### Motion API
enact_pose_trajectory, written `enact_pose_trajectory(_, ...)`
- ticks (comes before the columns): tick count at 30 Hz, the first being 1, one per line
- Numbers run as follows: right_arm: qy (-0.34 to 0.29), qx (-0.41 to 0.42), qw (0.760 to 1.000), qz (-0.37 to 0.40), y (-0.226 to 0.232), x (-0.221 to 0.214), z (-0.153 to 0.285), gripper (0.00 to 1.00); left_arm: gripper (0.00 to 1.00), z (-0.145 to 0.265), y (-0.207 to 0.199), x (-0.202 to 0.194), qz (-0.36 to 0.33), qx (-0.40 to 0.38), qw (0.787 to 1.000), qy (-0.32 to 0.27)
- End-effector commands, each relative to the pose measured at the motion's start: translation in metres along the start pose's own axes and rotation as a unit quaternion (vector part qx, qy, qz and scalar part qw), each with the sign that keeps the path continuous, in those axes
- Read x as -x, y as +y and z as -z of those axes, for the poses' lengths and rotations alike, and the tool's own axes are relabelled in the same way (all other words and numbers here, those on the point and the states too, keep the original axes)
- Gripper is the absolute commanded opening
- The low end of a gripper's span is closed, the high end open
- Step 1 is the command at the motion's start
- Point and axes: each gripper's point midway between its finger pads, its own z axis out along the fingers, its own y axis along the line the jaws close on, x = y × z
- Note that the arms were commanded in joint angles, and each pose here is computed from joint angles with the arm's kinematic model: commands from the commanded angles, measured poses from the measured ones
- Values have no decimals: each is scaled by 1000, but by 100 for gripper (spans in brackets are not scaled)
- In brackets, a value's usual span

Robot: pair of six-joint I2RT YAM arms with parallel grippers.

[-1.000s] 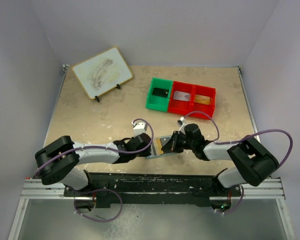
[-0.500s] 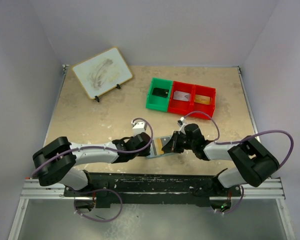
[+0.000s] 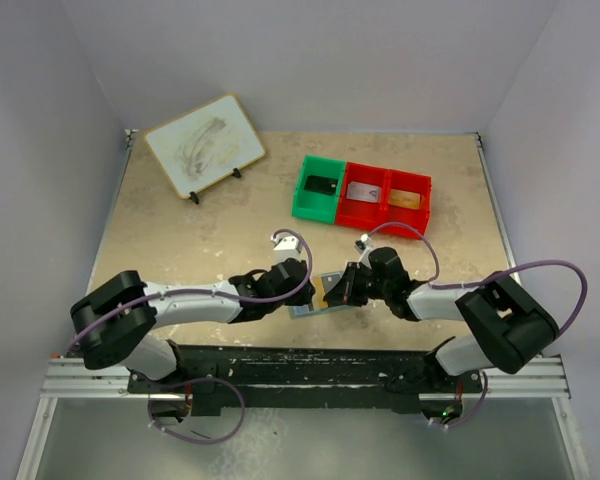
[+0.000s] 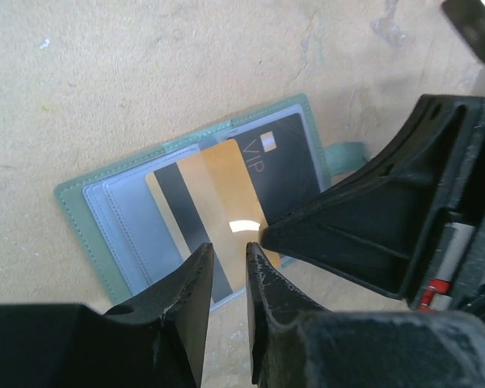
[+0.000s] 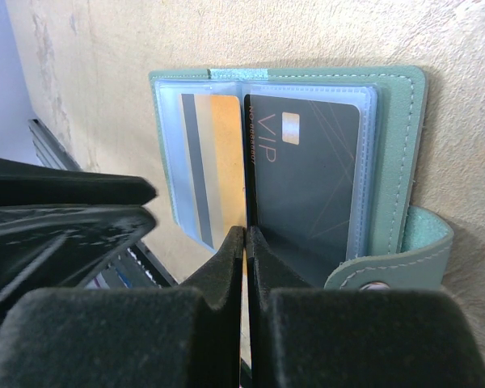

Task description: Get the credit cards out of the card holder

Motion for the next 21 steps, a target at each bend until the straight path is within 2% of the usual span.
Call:
enact_pose_trajectory(1,-14,-8,1000,11,-1,9,-1,0,19,-12,3,-14,-7,5,1000,21)
enact_pose_trajectory(5,-14,-7,1000,13,0,8,1,1,17,-16,27,-26,-26,50,998,34)
enact_pose_trajectory(10,-13,11,1000,17,8,9,1,4,15,-15,35,-34,-25,55,997,42)
enact_pose_trajectory(16,-19,49,998,25,24,14,2,26,11,-13,44,-37,-27,69,996,44)
enact_pose_trajectory(21,-27,41,998,30,22,23,-4,30,10,-9,51,-34,-37,82,995,40)
